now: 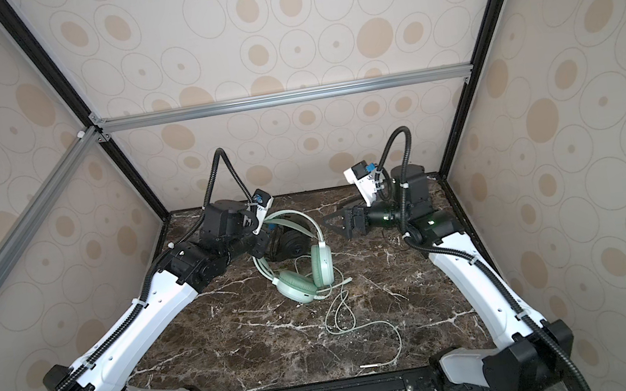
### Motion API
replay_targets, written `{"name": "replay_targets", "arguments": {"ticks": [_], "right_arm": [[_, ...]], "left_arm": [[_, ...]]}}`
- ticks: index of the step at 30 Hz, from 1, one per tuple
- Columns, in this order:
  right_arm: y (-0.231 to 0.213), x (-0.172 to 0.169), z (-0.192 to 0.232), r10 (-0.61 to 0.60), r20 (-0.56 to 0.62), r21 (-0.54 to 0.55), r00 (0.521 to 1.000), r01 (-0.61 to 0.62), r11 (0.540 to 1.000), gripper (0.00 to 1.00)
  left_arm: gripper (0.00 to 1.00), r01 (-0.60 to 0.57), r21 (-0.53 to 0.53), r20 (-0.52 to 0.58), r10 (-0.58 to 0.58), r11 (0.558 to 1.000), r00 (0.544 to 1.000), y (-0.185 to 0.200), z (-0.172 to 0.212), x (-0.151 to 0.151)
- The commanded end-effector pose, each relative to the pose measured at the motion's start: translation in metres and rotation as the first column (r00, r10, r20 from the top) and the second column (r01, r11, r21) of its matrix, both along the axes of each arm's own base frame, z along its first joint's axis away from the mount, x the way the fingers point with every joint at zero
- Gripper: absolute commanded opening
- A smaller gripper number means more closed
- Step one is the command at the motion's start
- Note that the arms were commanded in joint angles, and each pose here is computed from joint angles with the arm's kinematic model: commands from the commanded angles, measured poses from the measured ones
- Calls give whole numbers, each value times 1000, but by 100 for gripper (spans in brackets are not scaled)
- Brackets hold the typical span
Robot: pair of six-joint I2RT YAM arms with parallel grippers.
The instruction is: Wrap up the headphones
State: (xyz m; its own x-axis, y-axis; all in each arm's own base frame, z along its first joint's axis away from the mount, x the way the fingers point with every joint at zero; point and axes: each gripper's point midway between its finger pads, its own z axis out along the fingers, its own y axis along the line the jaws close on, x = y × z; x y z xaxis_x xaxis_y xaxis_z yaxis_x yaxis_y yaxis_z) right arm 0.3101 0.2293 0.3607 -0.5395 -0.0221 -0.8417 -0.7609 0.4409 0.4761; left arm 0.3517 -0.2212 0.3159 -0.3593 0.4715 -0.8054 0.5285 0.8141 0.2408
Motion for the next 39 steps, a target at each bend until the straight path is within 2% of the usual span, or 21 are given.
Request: {"name": "replay_targets", "arguments": {"ticks": [1,5,10,16,25,26,27,28,29,30,33,34,36,37,39], "right_arm": [[10,-12,-25,68,-72,-77,995,-74,994,100],[15,-5,-47,89,-119,-94,989,-100,990,100],[30,-3,-46,135,-110,-81,985,-144,986,98],[35,-2,-47,157,-116,-62,981,-165,984,56],[33,-4,-51,158,-116,-77,981,-167,983,22],[32,-4,-52,153,-113,-85,982,-163,983,19],[30,-4,-54,145,-112,-95,983,-156,983,16],[28,-3,-54,133,-108,-108,985,-144,984,15],[24,-1,-57,107,-105,-132,989,-120,984,12],[18,3,-60,68,-100,-161,993,-84,983,10],[-3,12,-70,-43,-28,-274,999,34,961,6],[-9,13,-72,-65,-1,-312,998,61,948,5],[-30,23,-79,-152,66,-424,986,166,890,4],[-39,26,-83,-186,96,-474,978,210,855,3],[-56,33,-87,-237,207,-581,949,314,751,2]], "left_arm": [[0,97,-138,115,-81,986,990,-22,43,1],[0,138,-165,112,-121,977,986,-31,44,-1],[0,151,-150,101,-137,977,985,-36,38,0],[0,165,-163,88,-152,973,984,-44,31,5],[3,158,-174,71,-148,972,986,-52,21,13],[7,158,-180,64,-148,971,987,-53,19,14],[17,159,-189,56,-151,969,987,-55,18,14],[30,159,-199,47,-153,967,987,-56,16,13],[50,157,-214,32,-154,964,988,-57,13,12],[64,156,-234,19,-155,960,988,-58,11,9],[95,135,-294,-22,-147,946,989,-55,2,-1],[98,129,-308,-32,-146,943,989,-53,0,-5],[98,112,-347,-62,-141,931,988,-48,-6,-16],[98,103,-358,-74,-138,928,988,-46,-9,-20],[98,61,-376,-101,-106,925,989,-35,-16,-27]]}}
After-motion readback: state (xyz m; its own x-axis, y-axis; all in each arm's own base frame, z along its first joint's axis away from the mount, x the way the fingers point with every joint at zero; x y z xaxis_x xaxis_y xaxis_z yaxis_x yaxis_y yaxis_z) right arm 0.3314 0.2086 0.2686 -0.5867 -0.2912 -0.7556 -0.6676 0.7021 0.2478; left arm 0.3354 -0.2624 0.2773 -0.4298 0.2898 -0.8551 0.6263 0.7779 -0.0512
